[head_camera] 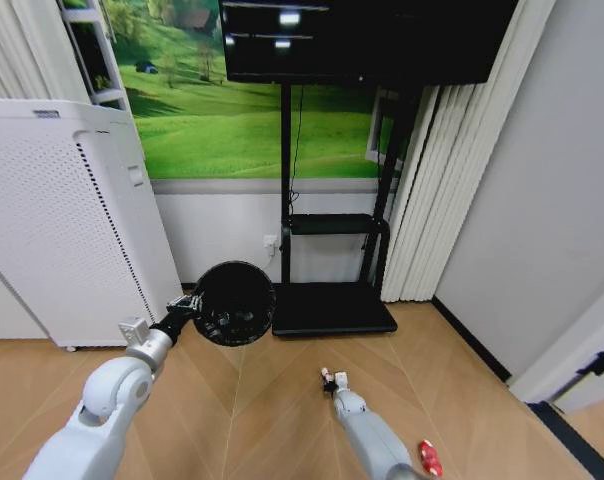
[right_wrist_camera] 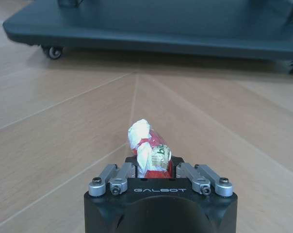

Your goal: Pick up the trash bin and place the garbage on the floor into it.

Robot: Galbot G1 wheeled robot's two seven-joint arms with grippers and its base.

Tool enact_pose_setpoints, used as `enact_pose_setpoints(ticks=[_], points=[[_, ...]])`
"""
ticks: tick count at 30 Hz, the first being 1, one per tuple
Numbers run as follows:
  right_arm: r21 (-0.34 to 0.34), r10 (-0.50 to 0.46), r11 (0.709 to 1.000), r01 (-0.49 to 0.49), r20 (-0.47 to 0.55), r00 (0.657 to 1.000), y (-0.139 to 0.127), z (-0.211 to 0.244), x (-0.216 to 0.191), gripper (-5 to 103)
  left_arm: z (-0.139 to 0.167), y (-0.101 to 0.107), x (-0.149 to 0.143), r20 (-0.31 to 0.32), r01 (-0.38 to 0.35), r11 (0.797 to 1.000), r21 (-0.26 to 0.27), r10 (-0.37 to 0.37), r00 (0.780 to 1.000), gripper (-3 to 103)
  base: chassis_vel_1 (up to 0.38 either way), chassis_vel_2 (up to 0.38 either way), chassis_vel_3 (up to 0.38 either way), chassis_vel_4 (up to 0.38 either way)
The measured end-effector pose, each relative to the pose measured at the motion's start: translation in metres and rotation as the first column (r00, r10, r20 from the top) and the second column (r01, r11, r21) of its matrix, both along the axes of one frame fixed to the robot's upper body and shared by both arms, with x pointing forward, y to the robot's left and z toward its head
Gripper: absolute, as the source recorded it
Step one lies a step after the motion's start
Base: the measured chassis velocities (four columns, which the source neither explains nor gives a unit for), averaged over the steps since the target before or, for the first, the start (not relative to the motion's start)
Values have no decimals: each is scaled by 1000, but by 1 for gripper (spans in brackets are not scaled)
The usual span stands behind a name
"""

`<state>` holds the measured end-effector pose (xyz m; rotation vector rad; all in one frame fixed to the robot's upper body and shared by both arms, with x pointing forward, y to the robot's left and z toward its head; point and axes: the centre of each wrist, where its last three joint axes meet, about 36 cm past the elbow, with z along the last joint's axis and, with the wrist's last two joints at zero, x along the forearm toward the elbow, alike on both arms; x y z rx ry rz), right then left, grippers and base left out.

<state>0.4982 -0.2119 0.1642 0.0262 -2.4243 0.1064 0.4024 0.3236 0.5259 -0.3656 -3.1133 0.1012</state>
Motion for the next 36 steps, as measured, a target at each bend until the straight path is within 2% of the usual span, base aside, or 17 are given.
enact_pose_setpoints(ticks=[3, 8, 10, 11, 13, 16, 19, 22, 25, 26, 27, 28, 29, 31, 32, 35, 36], points=[[8, -26, 1000, 26, 26, 999, -13, 10, -18, 31, -4, 0, 0, -8, -7, 1000, 3, 7, 1000, 4, 0, 0, 0, 0], [21, -163, 987, 162, 85, 983, -75, 38, -48, 31, -13, 0, 1, -16, -22, 1000, 3, 22, 1000, 4, 0, 0, 0, 0], [27, -256, 967, 255, 130, 958, -116, 51, -60, 31, -17, 0, 3, -22, -28, 1000, 5, 28, 999, 4, 0, 0, 0, 0], [27, -256, 967, 255, 130, 958, -116, 51, -60, 31, -17, 0, 3, -22, -28, 1000, 5, 28, 999, 4, 0, 0, 0, 0], [43, -336, 941, 335, 198, 921, -158, 73, -73, 31, -25, -1, 4, -35, -36, 999, 6, 36, 999, 4, 0, 0, 0, 0], [63, -370, 928, 366, 254, 894, -181, 93, -82, 31, -33, -2, 7, -50, -38, 999, 2, 38, 998, 4, 0, 0, 0, 0], [103, -359, 932, 347, 380, 852, -214, 149, -108, 31, -50, -3, 17, -82, -41, 999, -12, 40, 996, 4, 0, 0, 0, 0], [111, -328, 944, 311, 427, 842, -217, 170, -112, 31, -55, -3, 19, -93, -39, 999, -16, 38, 995, 4, 0, 0, 0, 0], [129, -145, 988, 88, 560, 816, -194, 246, -111, 31, -73, 0, 21, -132, -49, 998, -47, 42, 990, 4, 0, 0, 0, 0], [129, -145, 988, 88, 560, 816, -194, 246, -111, 31, -73, 0, 21, -132, -49, 998, -47, 42, 990, 4, 0, 0, 0, 0], [130, -94, 991, 23, 579, 810, -182, 259, -110, 31, -77, -1, 22, -143, -47, 997, -56, 39, 989, 4, 0, 0, 0, 0], [128, -12, 988, -81, 599, 801, -161, 274, -109, 31, -85, -5, 25, -161, -38, 997, -67, 26, 987, 4, 0, 0, 0, 0], [128, -12, 988, -81, 599, 801, -161, 274, -109, 31, -85, -5, 25, -161, -38, 997, -67, 26, 987, 4, 0, 0, 0, 0], [124, 97, 968, -217, 614, 783, -123, 294, -111, 31, -99, -21, 39, -193, -6, 996, -85, -11, 981, 4, 0, 0, 0, 0], [124, 97, 968, -217, 614, 783, -123, 294, -111, 31, -99, -21, 39, -193, -6, 996, -85, -11, 981, 4, 0, 0, 0, 0], [101, 229, 922, -374, 636, 737, -79, 322, -114, 31, -119, -48, 52, -238, 34, 994, -106, -59, 970, 4, 0, 0, 0, 0], [101, 229, 922, -374, 636, 737, -79, 322, -114, 31, -119, -48, 52, -238, 34, 994, -106, -59, 970, 4, 0, 0, 0, 0]])
